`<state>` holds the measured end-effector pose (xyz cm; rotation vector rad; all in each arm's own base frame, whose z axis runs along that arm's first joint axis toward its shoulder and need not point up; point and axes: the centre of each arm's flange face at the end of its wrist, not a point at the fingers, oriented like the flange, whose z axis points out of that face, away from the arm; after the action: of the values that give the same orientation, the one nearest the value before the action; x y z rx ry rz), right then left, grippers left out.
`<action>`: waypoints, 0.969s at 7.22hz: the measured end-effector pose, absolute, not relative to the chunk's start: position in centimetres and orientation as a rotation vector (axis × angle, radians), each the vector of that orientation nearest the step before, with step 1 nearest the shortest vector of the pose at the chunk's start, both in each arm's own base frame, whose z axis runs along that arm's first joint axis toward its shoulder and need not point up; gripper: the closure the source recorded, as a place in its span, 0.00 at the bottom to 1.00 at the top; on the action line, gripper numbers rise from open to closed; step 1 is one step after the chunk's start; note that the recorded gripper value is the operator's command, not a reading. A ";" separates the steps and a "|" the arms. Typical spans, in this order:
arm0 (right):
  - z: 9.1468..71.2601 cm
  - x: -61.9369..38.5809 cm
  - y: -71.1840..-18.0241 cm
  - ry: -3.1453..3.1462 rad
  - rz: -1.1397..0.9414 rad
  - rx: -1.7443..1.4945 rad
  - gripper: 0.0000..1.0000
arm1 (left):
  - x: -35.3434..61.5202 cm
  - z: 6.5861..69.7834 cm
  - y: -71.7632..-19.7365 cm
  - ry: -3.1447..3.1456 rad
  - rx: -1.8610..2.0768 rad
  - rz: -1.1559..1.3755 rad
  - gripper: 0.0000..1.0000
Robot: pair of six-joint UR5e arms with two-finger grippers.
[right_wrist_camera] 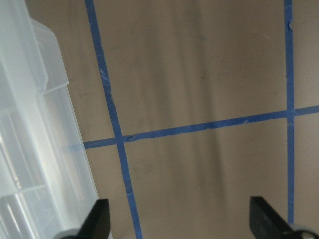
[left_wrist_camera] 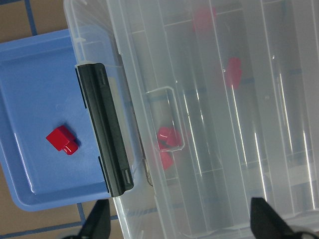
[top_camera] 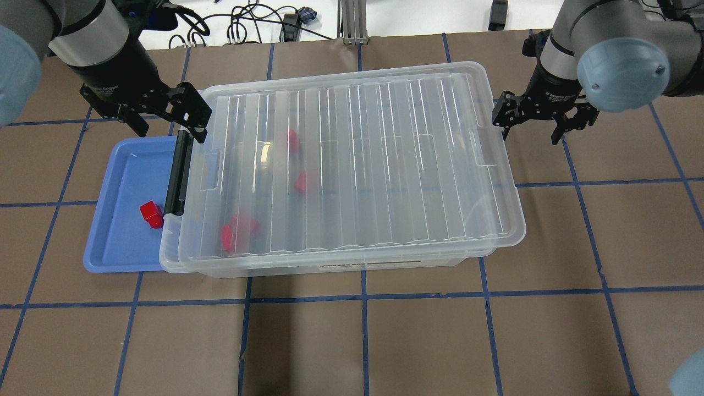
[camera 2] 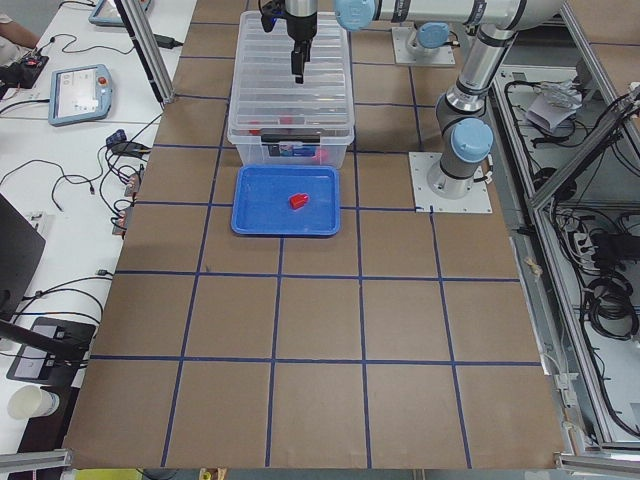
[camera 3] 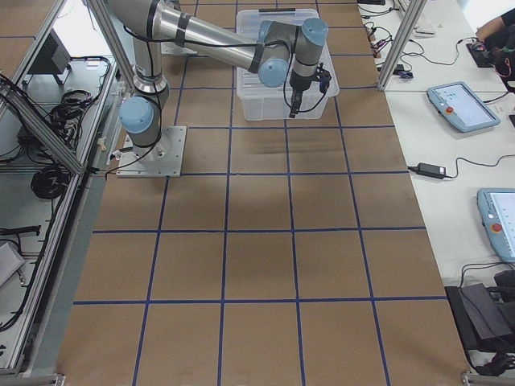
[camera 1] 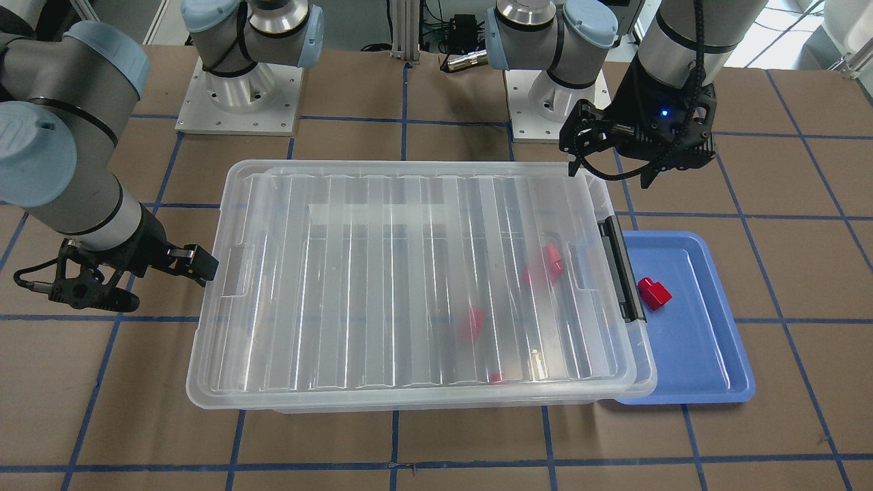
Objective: Place red block in blue tray from box
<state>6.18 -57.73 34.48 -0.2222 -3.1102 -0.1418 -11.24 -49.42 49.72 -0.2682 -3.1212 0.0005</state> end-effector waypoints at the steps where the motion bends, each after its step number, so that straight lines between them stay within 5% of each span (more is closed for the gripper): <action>1: 34.6 6.3 -57.8 -3.110 -0.139 -0.221 0.00 | -11.2 49.7 -49.4 -3.120 -0.268 0.000 0.00; 4: 35.5 6.2 -58.2 -3.109 -0.108 -0.219 0.00 | -11.3 49.7 -49.3 -3.120 -0.265 0.001 0.00; 7: 43.1 5.9 -57.9 -3.104 -0.098 -0.230 0.00 | -11.3 49.8 -49.2 -3.119 -0.267 0.001 0.00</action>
<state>5.90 -57.87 43.05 -0.2301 -3.1037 -0.0983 -11.26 -49.22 49.77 -0.2672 -3.1195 0.0012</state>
